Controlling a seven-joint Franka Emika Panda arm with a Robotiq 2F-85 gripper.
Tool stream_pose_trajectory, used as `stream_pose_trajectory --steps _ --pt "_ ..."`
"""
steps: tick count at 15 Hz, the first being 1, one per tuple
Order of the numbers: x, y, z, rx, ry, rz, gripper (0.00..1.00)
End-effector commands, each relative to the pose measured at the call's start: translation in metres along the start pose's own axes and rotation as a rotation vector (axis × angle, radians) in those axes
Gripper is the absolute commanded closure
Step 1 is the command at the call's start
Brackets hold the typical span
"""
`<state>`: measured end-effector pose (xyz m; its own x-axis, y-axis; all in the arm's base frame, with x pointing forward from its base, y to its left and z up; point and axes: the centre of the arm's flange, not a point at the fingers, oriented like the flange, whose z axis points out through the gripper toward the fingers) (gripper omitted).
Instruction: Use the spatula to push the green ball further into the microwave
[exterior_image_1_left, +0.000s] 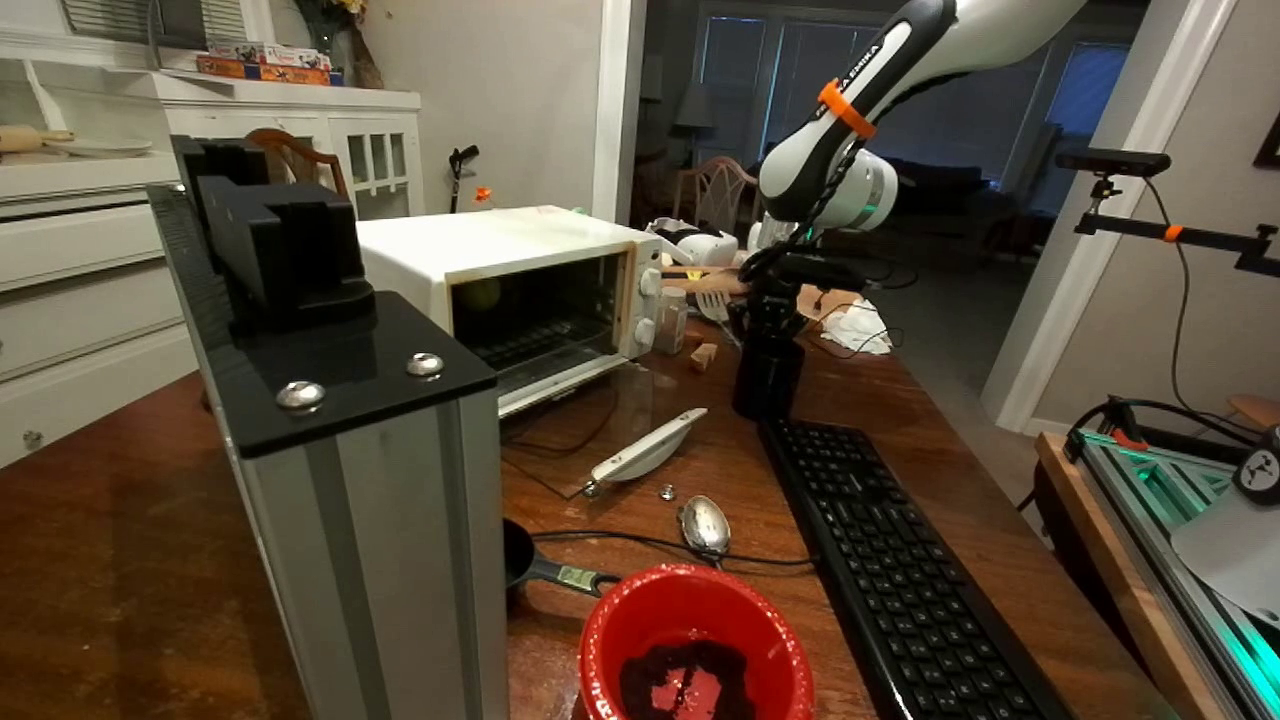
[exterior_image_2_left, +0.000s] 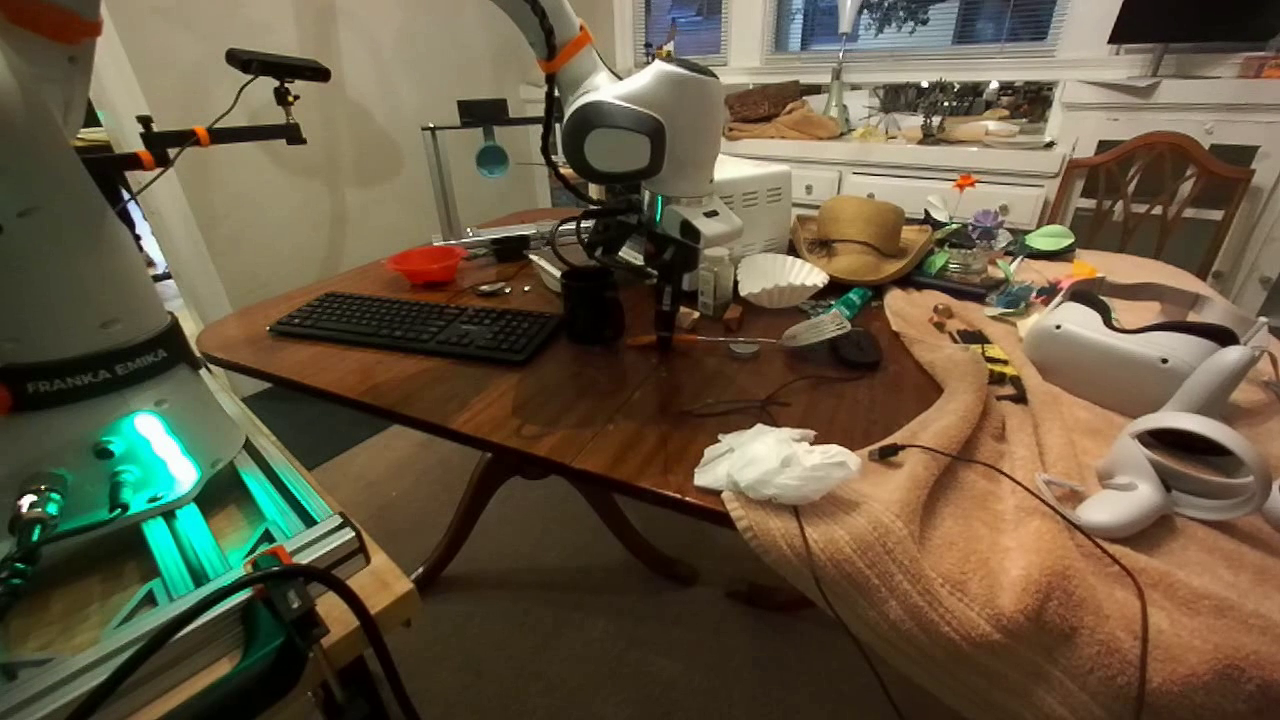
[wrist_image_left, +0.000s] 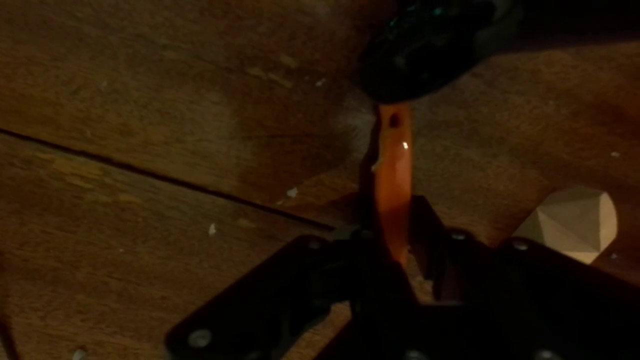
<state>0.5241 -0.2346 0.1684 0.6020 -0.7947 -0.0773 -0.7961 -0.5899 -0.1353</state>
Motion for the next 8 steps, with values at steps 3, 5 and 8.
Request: stream_pose_trajectory --steps 3,5,8 --pt "-0.007 0.001 -0.003 0.008 -0.015 -0.013 0.41" --pt "-0.011 -0.002 -0.012 0.011 -0.008 -0.006 0.25" --pt "-0.020 -0.007 -0.038 0.013 0.001 0.021 0.03"
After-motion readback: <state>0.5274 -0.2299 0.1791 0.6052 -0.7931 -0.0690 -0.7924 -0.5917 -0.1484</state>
